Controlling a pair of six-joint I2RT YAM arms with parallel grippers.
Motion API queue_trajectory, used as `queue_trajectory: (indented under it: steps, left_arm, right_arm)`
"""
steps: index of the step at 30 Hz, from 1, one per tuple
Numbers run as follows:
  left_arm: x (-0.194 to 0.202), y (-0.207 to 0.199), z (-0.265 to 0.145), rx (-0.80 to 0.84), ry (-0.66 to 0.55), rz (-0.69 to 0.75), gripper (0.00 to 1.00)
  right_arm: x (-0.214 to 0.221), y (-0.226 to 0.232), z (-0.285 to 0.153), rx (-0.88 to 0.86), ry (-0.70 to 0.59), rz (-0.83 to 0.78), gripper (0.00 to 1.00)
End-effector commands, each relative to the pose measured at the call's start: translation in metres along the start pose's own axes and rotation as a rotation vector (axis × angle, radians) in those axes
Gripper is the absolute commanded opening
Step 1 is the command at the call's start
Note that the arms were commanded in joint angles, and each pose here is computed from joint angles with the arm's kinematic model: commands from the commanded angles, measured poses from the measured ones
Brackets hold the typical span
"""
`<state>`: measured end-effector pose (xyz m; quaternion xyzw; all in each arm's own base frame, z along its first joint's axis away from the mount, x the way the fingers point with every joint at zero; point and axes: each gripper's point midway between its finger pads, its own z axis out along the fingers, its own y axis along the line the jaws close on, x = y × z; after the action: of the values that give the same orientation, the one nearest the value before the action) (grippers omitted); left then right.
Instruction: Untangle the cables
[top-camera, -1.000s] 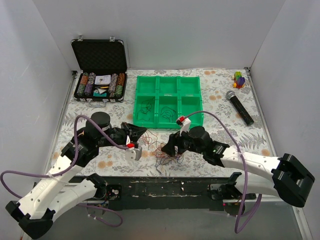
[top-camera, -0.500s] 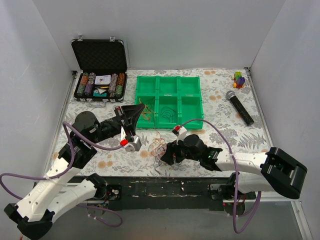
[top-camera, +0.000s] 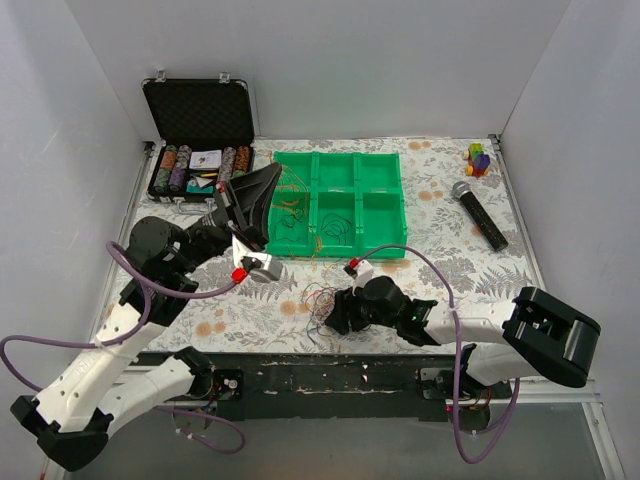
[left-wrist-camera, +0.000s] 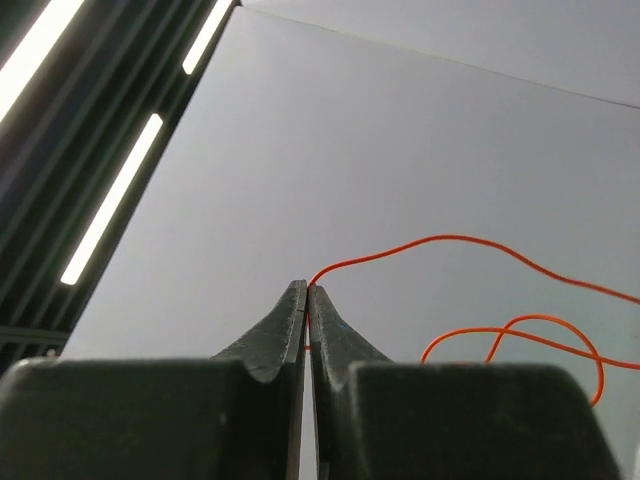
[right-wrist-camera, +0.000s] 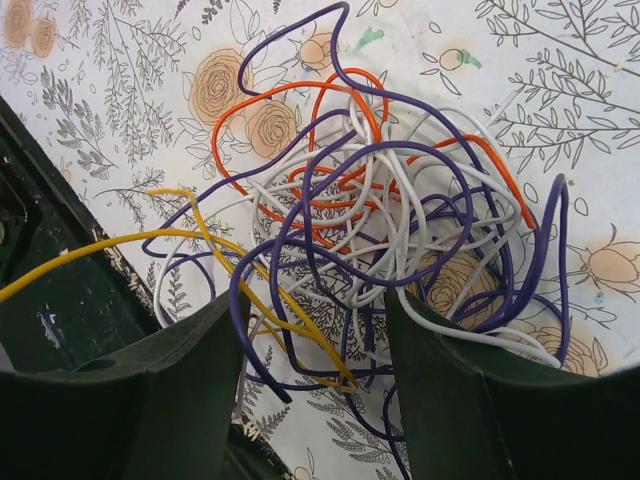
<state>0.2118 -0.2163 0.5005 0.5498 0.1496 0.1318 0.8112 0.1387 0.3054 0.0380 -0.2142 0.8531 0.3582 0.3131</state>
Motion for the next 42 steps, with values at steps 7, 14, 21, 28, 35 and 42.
queue_trajectory:
  steps: [7, 14, 21, 28, 35, 42]
  left_arm:
    - [-0.001, 0.095, 0.016, -0.277, 0.021, 0.163, 0.00]
    - [-0.002, 0.115, 0.031, -0.315, 0.003, 0.191, 0.00]
    - [0.000, 0.165, 0.048, -0.451, 0.014, 0.298, 0.00]
    - [-0.003, 0.211, 0.060, -0.538, 0.016, 0.330, 0.00]
    - [0.002, 0.170, 0.059, -0.432, 0.012, 0.281, 0.00]
    - [0.009, 0.107, 0.053, -0.276, 0.031, 0.157, 0.00]
  right_arm:
    - [0.019, -0.014, 0.000, 0.057, 0.034, 0.013, 0.61]
    - [0.019, -0.015, 0.002, 0.069, 0.037, 0.010, 0.59]
    - [0.036, -0.021, 0.006, 0.082, 0.090, 0.025, 0.54]
    - [0.046, -0.030, 0.008, 0.136, 0.118, 0.026, 0.50]
    - [0.027, -0.020, 0.007, 0.117, 0.075, -0.006, 0.52]
    - [-0.061, 0.028, -0.015, 0.033, -0.112, -0.129, 0.67]
